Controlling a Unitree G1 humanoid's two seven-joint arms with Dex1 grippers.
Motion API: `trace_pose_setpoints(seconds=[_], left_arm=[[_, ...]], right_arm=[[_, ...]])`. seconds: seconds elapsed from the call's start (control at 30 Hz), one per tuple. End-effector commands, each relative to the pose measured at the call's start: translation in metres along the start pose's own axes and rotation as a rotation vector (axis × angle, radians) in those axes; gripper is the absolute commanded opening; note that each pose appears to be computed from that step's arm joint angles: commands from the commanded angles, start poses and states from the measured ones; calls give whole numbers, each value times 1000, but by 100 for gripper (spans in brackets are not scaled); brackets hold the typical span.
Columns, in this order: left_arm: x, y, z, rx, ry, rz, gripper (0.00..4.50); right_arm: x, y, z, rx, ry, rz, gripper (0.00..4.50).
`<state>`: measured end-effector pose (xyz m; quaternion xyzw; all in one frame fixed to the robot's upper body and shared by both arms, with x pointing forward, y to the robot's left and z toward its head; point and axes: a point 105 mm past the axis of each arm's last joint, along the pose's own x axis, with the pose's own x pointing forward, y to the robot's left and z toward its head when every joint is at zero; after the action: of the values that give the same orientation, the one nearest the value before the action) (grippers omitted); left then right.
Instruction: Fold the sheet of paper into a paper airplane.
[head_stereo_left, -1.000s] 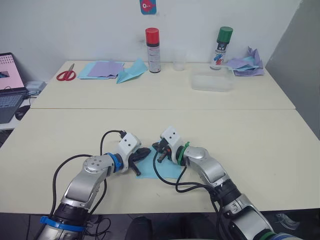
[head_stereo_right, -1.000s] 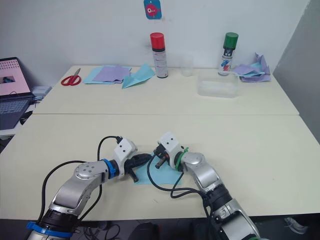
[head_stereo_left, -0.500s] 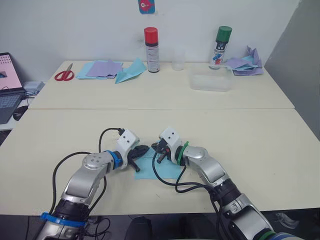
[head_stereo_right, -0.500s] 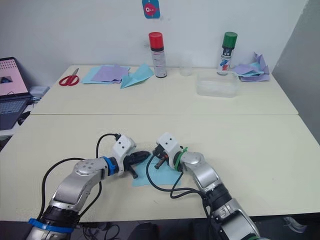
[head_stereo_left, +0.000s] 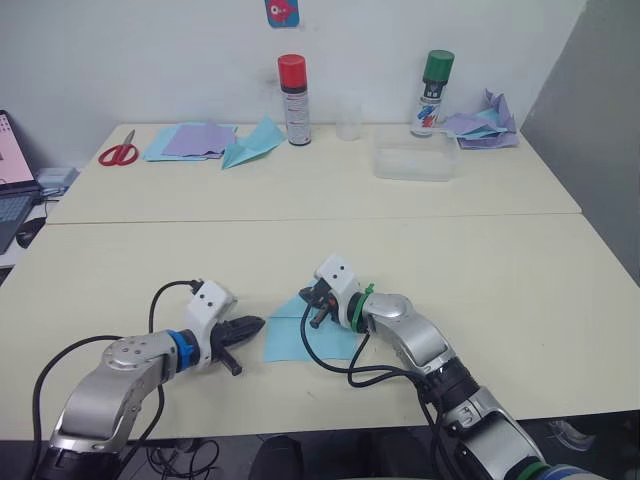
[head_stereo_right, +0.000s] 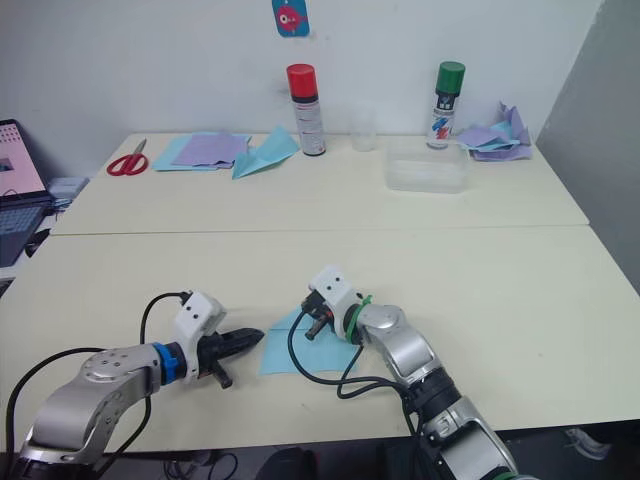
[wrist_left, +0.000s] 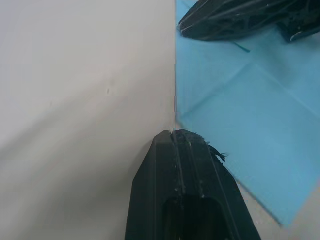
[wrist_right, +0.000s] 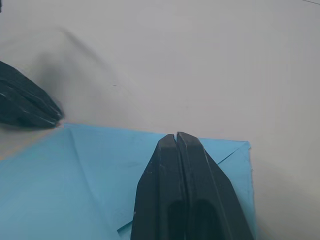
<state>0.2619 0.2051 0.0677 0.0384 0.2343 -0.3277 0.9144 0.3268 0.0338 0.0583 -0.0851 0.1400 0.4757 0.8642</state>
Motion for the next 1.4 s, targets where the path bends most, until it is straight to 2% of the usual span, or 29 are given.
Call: trace_pose_setpoints(seconds=[0.03,0.1,0.2,0.37,0.6,0.77,0.87,1.0,1.07,1.13,1.23,1.33,1.4], left_arm=[[-7,-6,46,12,-192,-15,3],[-1,-16,54,48,-200,-48,3],[14,-26,52,86,-173,-74,3],[43,-24,30,154,-51,-51,3],[65,-23,1,220,104,-89,3],[74,-20,-9,247,155,-95,3],[78,-22,-10,254,151,-105,0],[86,-24,-8,277,136,-118,0],[89,-26,-6,283,127,-129,0],[92,-28,-5,291,123,-138,0],[94,-28,-4,300,113,-144,0],[95,-28,-4,302,109,-150,0],[96,-29,-4,304,106,-152,0]], right_arm=[[-4,-10,-27,38,97,-40,0],[-4,-11,-27,38,96,-40,0],[-5,-12,-27,39,97,-40,0],[-8,-14,-26,40,96,-47,0],[-15,-17,-20,41,76,-62,0],[-28,-10,8,58,-31,-9,0],[-47,-15,22,80,-75,-6,61],[-89,-34,38,118,-83,-72,209],[-106,-35,41,167,-73,-64,277],[-120,-33,38,225,-49,-49,277],[-136,-37,19,295,17,-66,277],[-144,-48,-2,238,94,-116,218],[-145,-52,-12,167,138,-128,142]])
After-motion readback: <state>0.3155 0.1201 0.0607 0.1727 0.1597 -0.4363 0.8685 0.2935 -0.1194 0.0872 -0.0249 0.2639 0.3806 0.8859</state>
